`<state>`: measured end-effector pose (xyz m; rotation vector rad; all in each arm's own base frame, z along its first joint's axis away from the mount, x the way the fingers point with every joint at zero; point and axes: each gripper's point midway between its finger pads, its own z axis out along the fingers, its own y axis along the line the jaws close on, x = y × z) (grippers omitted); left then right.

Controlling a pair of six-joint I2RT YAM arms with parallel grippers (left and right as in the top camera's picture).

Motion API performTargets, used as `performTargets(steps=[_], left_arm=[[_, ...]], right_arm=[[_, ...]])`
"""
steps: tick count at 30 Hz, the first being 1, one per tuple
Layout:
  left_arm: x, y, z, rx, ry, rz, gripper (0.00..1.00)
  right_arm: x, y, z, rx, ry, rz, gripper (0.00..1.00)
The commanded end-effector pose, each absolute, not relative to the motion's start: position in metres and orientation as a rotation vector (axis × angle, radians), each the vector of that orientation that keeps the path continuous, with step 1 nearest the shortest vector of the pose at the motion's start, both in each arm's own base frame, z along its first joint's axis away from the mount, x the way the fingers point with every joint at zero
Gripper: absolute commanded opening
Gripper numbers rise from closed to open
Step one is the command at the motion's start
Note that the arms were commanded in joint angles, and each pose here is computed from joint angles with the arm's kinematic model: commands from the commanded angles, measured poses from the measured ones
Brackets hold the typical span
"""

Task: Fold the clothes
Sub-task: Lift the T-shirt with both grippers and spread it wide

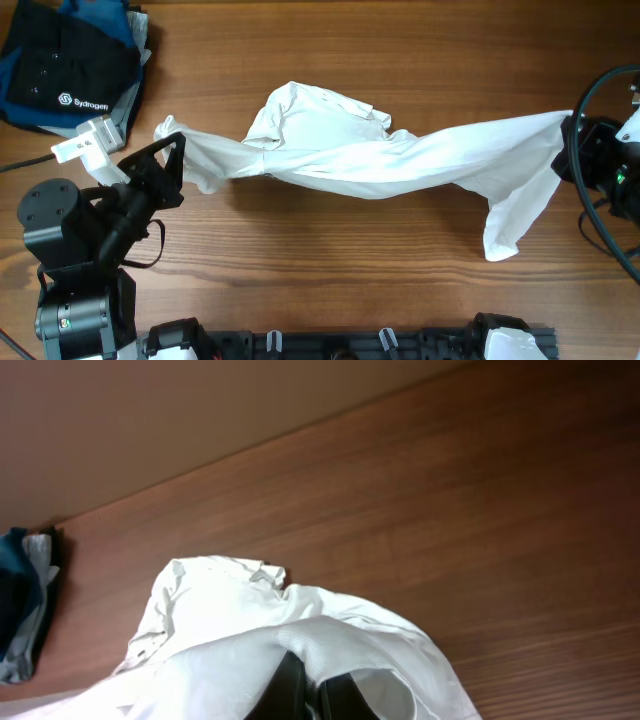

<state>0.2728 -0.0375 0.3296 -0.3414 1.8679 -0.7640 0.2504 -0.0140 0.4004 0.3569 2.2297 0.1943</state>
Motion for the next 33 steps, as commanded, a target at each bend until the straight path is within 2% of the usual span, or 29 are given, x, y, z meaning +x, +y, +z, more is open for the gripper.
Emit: performTargets(steps=[1, 8, 15, 25, 33], left_arm=[[0.273, -0.037, 0.354, -0.29, 1.783, -0.741, 0.04], [0.272, -0.037, 0.398, -0.19, 1.614, -0.712, 0.04], [0.272, -0.035, 0.412, -0.108, 1.556, -0.638, 0.04], [0.275, -0.012, 0.444, -0.139, 1.403, -0.489, 0.04], [0.27, 0.009, 0.474, -0.176, 1.263, -0.353, 0.04]], right_arm=[[0.253, -0.015, 0.411, 0.324, 2.194, 0.167, 0.04], [0.26, -0.016, 0.422, 0.306, 2.141, 0.165, 0.04], [0.275, -0.019, 0.452, 0.278, 2.011, 0.156, 0.04], [0.297, -0.028, 0.49, 0.25, 1.867, 0.101, 0.04], [0.294, -0.04, 0.521, 0.275, 1.752, 0.035, 0.04]])
